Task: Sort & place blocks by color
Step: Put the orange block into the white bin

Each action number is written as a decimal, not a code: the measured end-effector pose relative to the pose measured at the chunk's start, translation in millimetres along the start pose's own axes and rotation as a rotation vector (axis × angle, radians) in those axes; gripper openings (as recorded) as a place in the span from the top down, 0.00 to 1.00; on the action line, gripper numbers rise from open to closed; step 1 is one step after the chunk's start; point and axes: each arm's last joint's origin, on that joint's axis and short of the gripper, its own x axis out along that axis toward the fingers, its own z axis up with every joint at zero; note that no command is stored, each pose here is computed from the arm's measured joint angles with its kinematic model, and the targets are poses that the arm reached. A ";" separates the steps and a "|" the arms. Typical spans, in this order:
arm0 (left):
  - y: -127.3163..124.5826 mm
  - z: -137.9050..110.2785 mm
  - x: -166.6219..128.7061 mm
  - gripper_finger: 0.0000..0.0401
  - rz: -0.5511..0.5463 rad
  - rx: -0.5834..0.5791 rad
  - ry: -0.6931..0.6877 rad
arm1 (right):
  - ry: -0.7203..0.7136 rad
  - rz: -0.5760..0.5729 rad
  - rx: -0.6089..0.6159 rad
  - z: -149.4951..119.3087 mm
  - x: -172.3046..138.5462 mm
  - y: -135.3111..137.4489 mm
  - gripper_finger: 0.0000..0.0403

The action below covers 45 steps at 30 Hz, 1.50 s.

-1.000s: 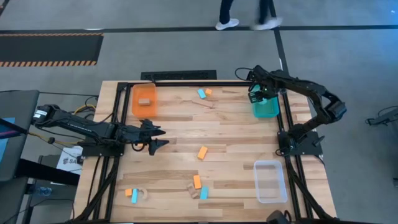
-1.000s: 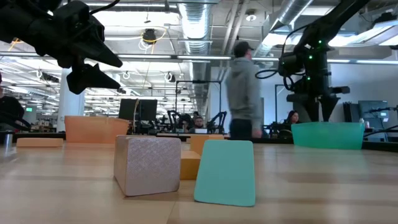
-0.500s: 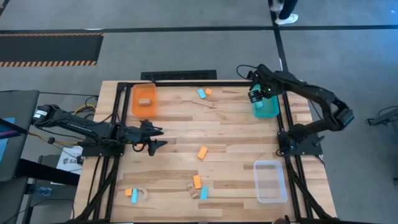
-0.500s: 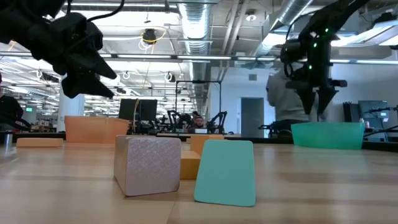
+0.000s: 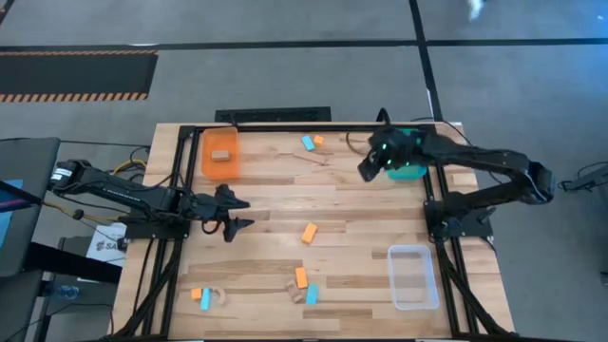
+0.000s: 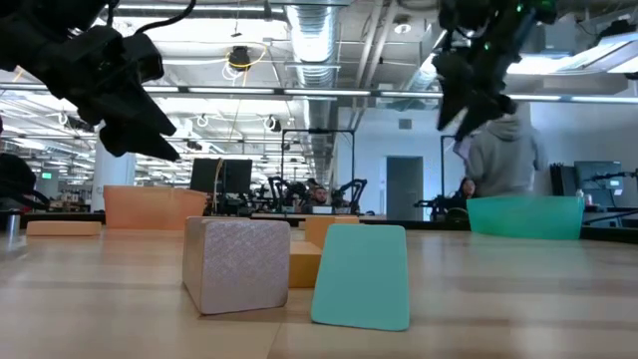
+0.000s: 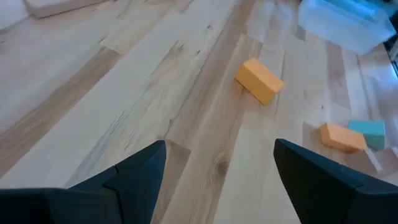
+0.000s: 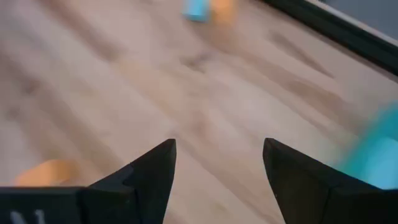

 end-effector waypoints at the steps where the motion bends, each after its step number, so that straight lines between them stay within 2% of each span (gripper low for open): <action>1: -0.4 -0.2 0.0 0.29 -0.014 0.012 0.008 | -0.008 0.036 -0.030 -2.4 0.0 9.9 0.34; 6: -2.4 -1.9 -0.2 0.29 -0.088 0.050 0.054 | -0.010 0.172 -0.156 -18.9 1.9 50.6 0.34; 10: -1.1 -4.7 -0.3 0.29 -0.084 0.055 0.087 | -0.005 0.237 -0.198 -30.2 5.1 72.9 0.34; 18: 0.5 -5.0 -0.2 0.29 -0.042 0.070 0.077 | -0.002 0.314 -0.261 -45.9 16.4 102.8 0.34; 25: -1.8 -1.0 1.3 0.29 -0.051 0.113 0.030 | -0.032 0.371 -0.279 -52.6 32.5 123.9 0.34; 29: -1.2 -0.7 1.7 0.29 -0.027 0.115 0.019 | -0.074 0.467 -0.514 -58.7 46.0 140.0 0.34; 34: -1.0 -1.0 1.7 0.29 -0.025 0.108 0.024 | -0.198 0.623 -0.895 -61.6 64.2 156.4 0.34; 36: -1.0 -1.1 1.7 0.29 -0.025 0.105 0.024 | -0.229 0.676 -1.011 -62.9 70.5 161.7 0.34; 38: -1.0 -1.2 1.7 0.29 -0.025 0.096 0.025 | -0.230 0.713 -1.060 -61.1 76.9 170.1 0.34; 42: -0.9 -1.3 1.7 0.29 -0.024 0.087 0.027 | -0.116 0.829 -1.108 -55.3 93.2 182.2 0.34; 45: -0.7 -1.7 1.7 0.29 -0.023 0.087 0.031 | -0.029 0.837 -1.191 -53.3 107.1 189.4 0.34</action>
